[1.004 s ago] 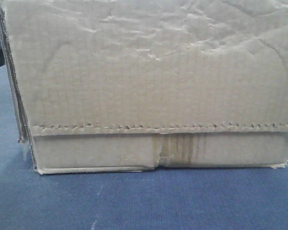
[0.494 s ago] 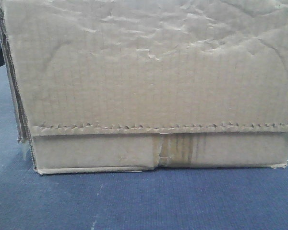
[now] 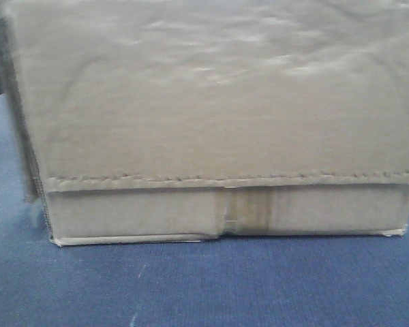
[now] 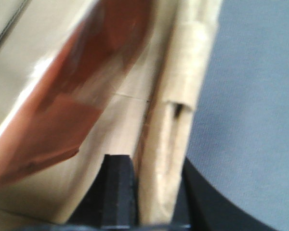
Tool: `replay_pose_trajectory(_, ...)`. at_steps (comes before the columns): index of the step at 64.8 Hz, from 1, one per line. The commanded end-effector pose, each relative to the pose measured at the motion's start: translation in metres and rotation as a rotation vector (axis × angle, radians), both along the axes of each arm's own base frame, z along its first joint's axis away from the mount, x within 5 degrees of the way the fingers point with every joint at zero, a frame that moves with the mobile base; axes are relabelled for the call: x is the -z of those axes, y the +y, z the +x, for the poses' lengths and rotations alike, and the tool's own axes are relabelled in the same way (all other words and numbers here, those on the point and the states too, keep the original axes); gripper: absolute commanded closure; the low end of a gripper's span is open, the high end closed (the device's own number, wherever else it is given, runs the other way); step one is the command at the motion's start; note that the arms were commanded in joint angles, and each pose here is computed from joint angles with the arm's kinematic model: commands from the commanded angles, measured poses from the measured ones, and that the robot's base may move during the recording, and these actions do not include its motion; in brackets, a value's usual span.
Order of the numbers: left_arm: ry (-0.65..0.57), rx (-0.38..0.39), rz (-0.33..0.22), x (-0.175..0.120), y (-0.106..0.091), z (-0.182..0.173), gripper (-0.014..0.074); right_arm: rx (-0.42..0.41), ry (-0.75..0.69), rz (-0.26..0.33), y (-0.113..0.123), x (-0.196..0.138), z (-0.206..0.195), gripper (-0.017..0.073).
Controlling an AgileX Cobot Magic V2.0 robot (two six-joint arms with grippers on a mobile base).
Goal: Stack two boxes on right shelf middle
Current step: 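Grip both side walls of the plain box with both grippers and lift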
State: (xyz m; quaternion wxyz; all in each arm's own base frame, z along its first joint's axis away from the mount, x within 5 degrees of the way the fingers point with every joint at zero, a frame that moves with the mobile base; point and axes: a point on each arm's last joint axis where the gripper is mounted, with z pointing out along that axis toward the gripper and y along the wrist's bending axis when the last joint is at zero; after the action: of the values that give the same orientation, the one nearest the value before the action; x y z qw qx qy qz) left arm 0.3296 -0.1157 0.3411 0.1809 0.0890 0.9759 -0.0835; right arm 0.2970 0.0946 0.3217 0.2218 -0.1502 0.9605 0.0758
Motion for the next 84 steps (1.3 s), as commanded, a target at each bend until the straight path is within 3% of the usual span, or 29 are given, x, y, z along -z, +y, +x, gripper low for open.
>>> replay_pose_trajectory(1, -0.003, -0.019, -0.007, -0.001, 0.001, 0.000, 0.0705, 0.007, -0.043, -0.032, -0.005, -0.004, 0.004, 0.0713)
replay_pose_trajectory(24, -0.019, -0.063, -0.020, -0.015, 0.002, 0.000, 0.0705, 0.008, -0.069, -0.024, -0.006, -0.012, 0.001, 0.0713)
replay_pose_trajectory(34, -0.089, -0.057, -0.040, -0.039, 0.002, -0.004, 0.0705, 0.013, -0.165, 0.003, -0.009, -0.032, -0.009, 0.0713)
replay_pose_trajectory(48, -0.266, -0.026, -0.026, -0.088, 0.001, -0.026, 0.0705, 0.020, -0.333, 0.052, -0.014, -0.078, -0.025, 0.0713)
replay_pose_trajectory(69, -0.598, -0.017, -0.168, -0.167, 0.012, -0.073, 0.0705, 0.013, -0.555, 0.168, -0.016, -0.166, -0.050, 0.0713)
replay_pose_trajectory(84, -0.671, -0.020, -0.193, -0.180, 0.017, -0.083, 0.0705, 0.011, -0.591, 0.178, -0.018, -0.180, -0.055, 0.0713)
